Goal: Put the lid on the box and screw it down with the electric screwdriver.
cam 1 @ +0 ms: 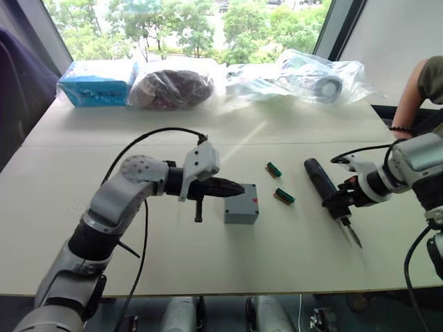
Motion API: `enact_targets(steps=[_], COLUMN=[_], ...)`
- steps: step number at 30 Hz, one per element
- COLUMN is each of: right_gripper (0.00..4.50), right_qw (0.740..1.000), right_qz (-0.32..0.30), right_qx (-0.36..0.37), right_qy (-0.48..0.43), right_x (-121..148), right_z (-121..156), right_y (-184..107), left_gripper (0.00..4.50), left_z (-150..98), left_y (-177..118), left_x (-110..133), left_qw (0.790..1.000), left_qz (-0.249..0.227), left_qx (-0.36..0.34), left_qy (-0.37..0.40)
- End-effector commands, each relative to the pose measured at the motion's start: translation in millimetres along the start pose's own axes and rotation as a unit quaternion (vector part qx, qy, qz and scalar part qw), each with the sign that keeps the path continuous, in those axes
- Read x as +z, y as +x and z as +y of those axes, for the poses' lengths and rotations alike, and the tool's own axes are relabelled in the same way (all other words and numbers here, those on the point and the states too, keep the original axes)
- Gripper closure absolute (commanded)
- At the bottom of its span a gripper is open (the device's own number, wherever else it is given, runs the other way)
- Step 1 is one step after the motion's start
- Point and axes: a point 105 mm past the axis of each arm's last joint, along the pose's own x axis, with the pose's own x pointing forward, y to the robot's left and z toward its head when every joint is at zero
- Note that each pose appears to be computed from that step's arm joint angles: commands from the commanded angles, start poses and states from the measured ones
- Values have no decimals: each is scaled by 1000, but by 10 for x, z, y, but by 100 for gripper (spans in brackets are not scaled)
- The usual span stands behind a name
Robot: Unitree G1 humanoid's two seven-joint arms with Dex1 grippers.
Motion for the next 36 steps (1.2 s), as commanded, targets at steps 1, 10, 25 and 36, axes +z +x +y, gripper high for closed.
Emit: enact_targets(steps=[1, 10, 25, 36], right_gripper=[276, 276, 276, 276], right_qw=[986, 762, 725, 744], right_qz=[-169, -591, -598, -583], right_qx=[-14, 247, 261, 237], right_qy=[-10, -100, -219, -226], right_x=[609, 1057, 270, 237], right_z=[-44, 1134, 1987, 1958], right_y=[-498, -1585, -915, -642], left_gripper=[450, 450, 450, 450], left_z=[77, 128, 212, 181], left_y=[-95, -24, 307, 333], left_x=[26, -102, -278, -453], left_qw=[1000, 999, 995, 991], left_qz=[-5, 27, 70, 103], left_qx=[9, -37, -70, -73], left_qy=[4, -3, 31, 45])
